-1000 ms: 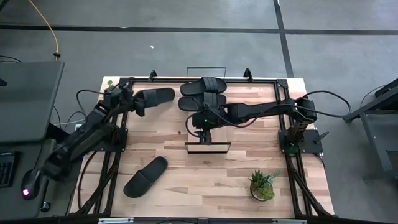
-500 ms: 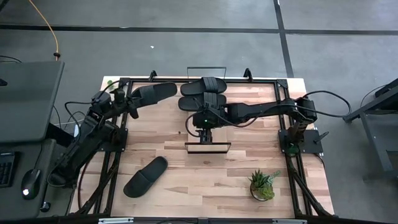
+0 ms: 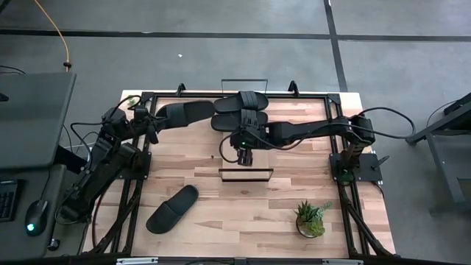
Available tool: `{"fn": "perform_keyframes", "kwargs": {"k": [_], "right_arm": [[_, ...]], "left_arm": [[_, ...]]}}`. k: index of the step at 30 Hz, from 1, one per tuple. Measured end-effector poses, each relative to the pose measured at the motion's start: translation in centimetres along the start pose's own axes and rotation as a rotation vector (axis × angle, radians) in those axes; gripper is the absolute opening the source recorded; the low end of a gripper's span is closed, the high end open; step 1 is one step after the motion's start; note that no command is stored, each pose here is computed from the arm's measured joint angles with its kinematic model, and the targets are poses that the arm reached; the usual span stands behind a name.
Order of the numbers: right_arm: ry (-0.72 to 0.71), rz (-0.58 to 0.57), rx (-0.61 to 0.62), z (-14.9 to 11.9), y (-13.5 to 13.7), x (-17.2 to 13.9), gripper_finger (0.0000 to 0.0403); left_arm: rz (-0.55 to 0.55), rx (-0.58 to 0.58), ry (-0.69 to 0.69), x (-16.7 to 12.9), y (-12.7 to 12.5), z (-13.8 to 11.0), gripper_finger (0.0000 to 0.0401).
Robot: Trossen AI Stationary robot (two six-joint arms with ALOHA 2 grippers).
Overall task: Pick and place slides into the shelf
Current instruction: Put the black slide on the shelf
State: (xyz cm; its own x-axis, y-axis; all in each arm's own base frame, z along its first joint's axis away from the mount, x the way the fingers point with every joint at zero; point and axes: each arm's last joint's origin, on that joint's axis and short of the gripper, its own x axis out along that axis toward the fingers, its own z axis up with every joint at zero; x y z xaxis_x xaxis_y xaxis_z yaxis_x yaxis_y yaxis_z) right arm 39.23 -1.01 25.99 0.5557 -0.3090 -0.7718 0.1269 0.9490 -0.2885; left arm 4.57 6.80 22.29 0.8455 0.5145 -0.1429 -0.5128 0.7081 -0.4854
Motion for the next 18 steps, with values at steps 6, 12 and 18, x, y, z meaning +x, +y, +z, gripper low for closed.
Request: {"fn": "perform_keyframes", "kwargs": {"k": [6, 12, 18], "right_arm": [[0.066, -0.125, 0.031, -0.7, -0.7, -0.6, 0.0257], [0.063, -0.123, 0.034, -0.6, -1.2, -0.7, 0.0257], [0.047, -0.099, 0.025, -0.5, -2.4, -0.8, 0.0257]], "left_arm": [[-0.012, -0.018, 0.004, 0.0, 0.0, 0.0, 0.0], [-0.03, -0.02, 0.012, 0.0, -0.1, 0.0, 0.0], [-0.136, -0.003, -0.009, 0.5, -0.7, 0.0, 0.0]]}}
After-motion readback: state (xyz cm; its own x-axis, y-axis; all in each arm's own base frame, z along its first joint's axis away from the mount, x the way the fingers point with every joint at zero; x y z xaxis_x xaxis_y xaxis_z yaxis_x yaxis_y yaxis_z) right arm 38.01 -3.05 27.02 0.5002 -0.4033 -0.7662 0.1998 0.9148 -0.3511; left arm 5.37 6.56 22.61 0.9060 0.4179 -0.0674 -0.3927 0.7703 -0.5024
